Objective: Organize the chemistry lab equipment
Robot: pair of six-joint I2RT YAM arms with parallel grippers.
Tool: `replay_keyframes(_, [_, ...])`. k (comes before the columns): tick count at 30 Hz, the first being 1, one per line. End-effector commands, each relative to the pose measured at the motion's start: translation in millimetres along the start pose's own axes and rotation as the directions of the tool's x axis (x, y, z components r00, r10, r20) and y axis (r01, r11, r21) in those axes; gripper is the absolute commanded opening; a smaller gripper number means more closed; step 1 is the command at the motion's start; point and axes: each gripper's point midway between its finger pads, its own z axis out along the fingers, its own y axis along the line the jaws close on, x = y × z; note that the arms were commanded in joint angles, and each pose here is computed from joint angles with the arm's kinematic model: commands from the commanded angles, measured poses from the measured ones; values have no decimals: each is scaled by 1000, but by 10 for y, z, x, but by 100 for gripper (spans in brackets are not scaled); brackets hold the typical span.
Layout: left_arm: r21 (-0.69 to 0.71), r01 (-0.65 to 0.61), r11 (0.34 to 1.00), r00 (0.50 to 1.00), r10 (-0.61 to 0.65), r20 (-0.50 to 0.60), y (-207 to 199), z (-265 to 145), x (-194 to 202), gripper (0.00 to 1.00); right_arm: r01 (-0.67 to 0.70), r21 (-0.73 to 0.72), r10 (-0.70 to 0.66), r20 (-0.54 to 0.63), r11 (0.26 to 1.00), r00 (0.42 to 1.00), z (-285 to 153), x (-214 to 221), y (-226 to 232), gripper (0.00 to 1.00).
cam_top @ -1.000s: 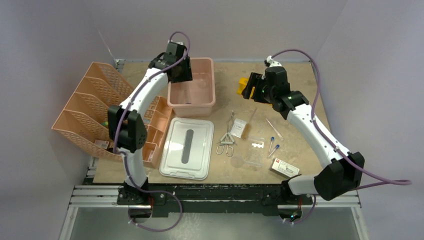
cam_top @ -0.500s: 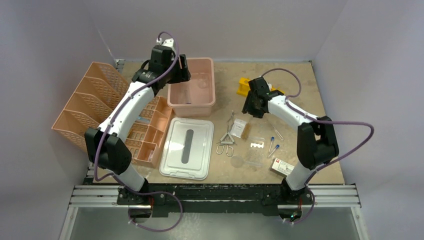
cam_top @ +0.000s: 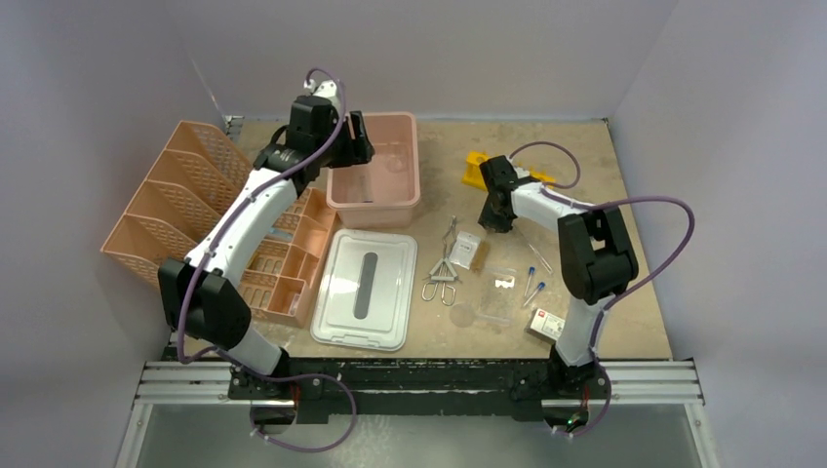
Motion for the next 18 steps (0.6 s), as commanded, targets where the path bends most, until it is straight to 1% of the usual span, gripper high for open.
replay_keyframes(1, [41,0,999,992,-5,128,-99,-219,-286,64,-11,-17,12,64,1000,998,-14,-242,136,33])
replay_keyframes(5, [12,13,1000,983,-15,182,-25,-305,-335,64,-11,-12,12,54,1000,998,54,-221,149,30])
replay_keyframes(8, [3,17,1000,977,-18,213,8,-367,-352,68,1,-50,1,43,999,999,94,-196,216,22])
replay_keyframes(11, [-20,36,999,967,-30,254,69,-445,-392,82,3,-95,0,34,995,999,104,-180,303,10])
replay_keyframes(12, [-26,43,999,962,-34,272,89,-472,-415,86,2,-109,2,35,994,999,93,-188,329,7])
replay_keyframes(13, [-31,55,998,952,-43,303,118,-541,-448,87,4,-161,4,52,987,999,17,-239,418,1])
replay_keyframes(16, [-8,62,998,944,-56,326,93,-610,-476,87,7,-244,15,88,970,996,-183,-361,545,0])
replay_keyframes(18, [34,60,998,941,-68,330,16,-641,-491,87,16,-303,24,128,953,992,-377,-484,629,0])
